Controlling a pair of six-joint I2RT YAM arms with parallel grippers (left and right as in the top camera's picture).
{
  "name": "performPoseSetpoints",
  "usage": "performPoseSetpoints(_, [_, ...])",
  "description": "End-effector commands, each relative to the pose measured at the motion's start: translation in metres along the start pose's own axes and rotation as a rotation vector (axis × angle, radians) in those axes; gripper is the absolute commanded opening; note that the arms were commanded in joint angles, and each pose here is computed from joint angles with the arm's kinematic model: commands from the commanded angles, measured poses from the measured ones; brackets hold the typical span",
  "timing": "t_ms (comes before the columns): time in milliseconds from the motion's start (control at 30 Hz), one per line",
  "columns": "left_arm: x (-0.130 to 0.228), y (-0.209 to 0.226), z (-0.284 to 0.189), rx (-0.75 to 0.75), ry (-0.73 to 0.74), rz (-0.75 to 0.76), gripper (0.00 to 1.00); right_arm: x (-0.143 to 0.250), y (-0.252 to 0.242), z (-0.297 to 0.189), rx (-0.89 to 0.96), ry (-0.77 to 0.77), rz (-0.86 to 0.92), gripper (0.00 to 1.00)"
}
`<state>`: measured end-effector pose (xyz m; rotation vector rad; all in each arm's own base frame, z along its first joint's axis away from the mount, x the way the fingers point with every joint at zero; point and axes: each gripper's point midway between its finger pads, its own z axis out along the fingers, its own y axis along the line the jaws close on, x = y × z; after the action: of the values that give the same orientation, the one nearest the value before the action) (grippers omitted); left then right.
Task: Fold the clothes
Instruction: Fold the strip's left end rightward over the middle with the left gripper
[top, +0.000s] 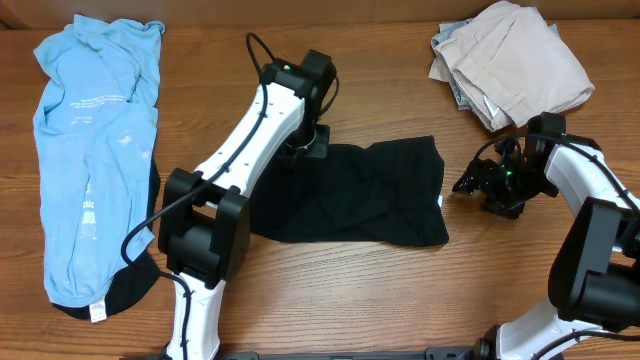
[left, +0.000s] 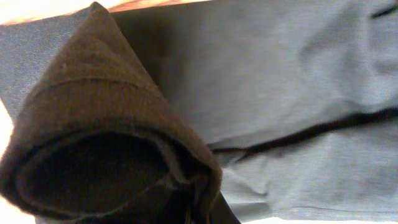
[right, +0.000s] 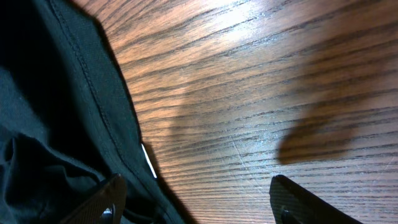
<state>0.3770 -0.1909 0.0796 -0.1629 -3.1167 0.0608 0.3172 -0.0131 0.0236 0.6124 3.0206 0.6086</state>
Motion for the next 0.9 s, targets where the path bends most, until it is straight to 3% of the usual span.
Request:
performPoseSetpoints(0, [-0.003, -0.019, -0.007, 0.068, -0.017, -0.028, 0.04, -0.007, 0.004, -0.004, -0.008, -0.018, -0.008, 0.78])
performPoseSetpoints(100, [-0.005, -0.035, -0.008, 0.133, -0.025, -0.013, 0.04, -0.007, 0.004, -0.004, -0.008, -0.018, -0.008, 0.78])
performPoseSetpoints(133, [-0.006, -0.037, -0.008, 0.136, -0.032, -0.009, 0.09, -0.007, 0.004, -0.004, -0.008, -0.017, -0.008, 0.78])
performPoseSetpoints(167, [-0.006, -0.038, -0.008, 0.136, -0.035, -0.006, 0.25, -0.007, 0.004, -0.004, -0.008, -0.017, -0.008, 0.78])
performPoseSetpoints(200, [-0.007, -0.036, -0.008, 0.124, -0.041, 0.001, 0.52, -0.007, 0.004, -0.004, -0.008, -0.017, -0.008, 0.78])
performPoseSetpoints(233, [-0.008, -0.033, -0.007, 0.104, -0.046, 0.011, 0.69, -0.007, 0.004, -0.004, -0.007, -0.016, -0.007, 0.78])
performPoseSetpoints(367, [-0.008, -0.01, -0.017, 0.083, -0.024, 0.074, 0.91, -0.007, 0.004, -0.004, -0.008, -0.017, -0.008, 0.78])
performPoseSetpoints(600, [-0.024, 0.028, -0.036, 0.111, -0.051, 0.161, 0.93, -0.01, 0.004, -0.004, -0.009, -0.028, -0.012, 0.78])
performPoseSetpoints(700, [-0.015, 0.026, -0.023, 0.201, -0.008, 0.251, 0.84, -0.01, 0.003, -0.004, -0.002, -0.03, -0.012, 0.78])
performPoseSetpoints(867, [0.01, 0.014, 0.001, 0.277, 0.074, 0.35, 0.86, -0.01, 0.001, -0.004, 0.009, -0.031, -0.012, 0.78])
